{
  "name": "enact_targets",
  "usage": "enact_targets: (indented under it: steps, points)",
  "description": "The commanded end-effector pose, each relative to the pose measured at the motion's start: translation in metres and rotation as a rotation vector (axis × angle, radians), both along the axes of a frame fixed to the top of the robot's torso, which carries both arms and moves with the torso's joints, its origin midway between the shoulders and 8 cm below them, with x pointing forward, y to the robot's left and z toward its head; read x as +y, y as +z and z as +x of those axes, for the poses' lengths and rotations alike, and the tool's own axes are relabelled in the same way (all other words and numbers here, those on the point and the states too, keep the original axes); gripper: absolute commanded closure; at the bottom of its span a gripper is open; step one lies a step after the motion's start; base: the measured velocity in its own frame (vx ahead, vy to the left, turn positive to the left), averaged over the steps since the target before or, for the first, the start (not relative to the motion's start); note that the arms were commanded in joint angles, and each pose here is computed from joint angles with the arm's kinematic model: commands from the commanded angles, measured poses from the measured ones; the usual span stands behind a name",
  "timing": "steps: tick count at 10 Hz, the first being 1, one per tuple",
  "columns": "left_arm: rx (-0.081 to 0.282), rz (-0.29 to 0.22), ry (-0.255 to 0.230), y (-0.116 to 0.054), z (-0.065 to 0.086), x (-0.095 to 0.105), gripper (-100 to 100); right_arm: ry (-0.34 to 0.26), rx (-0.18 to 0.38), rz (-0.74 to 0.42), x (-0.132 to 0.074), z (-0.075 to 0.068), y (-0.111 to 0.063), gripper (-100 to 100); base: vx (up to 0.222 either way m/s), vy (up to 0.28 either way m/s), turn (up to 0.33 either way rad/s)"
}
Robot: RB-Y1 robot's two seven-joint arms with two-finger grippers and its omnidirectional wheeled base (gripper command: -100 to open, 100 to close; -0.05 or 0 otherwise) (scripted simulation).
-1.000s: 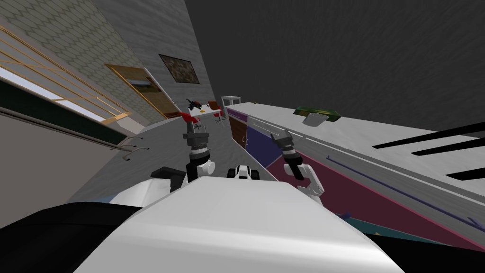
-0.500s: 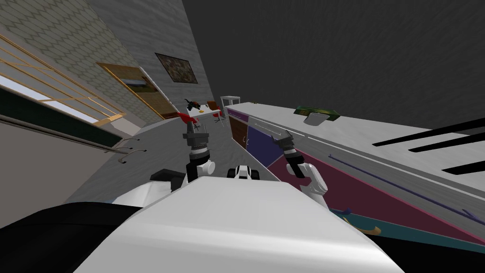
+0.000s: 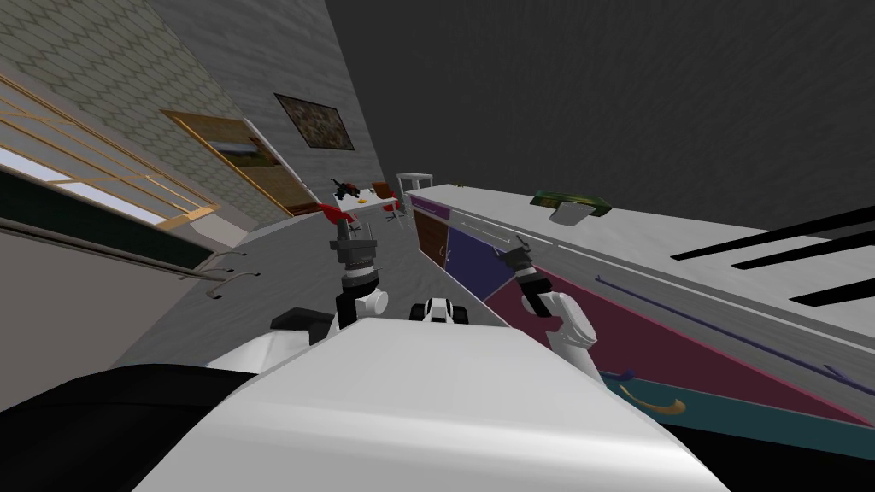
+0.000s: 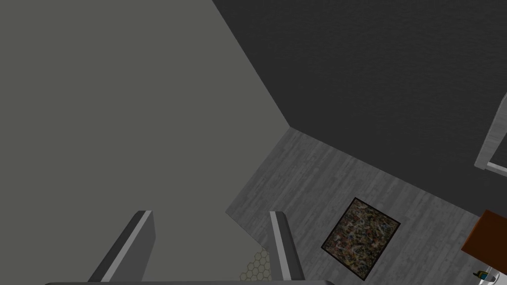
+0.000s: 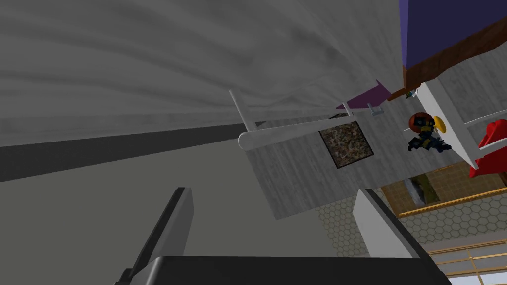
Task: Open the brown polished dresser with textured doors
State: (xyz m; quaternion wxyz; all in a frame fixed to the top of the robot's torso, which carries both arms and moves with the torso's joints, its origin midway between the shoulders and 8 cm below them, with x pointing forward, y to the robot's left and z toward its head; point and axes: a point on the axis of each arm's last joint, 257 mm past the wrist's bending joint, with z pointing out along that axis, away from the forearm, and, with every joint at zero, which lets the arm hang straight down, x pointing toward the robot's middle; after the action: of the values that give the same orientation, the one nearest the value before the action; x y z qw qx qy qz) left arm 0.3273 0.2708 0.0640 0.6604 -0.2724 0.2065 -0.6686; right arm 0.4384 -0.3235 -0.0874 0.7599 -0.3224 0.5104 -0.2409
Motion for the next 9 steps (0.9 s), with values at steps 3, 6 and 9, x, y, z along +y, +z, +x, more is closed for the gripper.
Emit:
enact_targets:
  steps: [3, 6, 9]
  points:
    - [0.0, 0.0, 0.0, 0.0, 0.0, 0.0, 0, -0.097, 0.019, -0.244, -0.029, 0.011, -0.017, -100, -0.003, 0.057, -0.037]
    - [0.0, 0.0, 0.0, 0.0, 0.0, 0.0, 0, -0.168, 0.033, -0.442, -0.055, 0.019, -0.026, -100, -0.005, 0.066, -0.053]
    - [0.0, 0.0, 0.0, 0.0, 0.0, 0.0, 0, -0.219, 0.041, -0.593, -0.076, 0.023, -0.031, -100, -0.005, 0.06, -0.037]
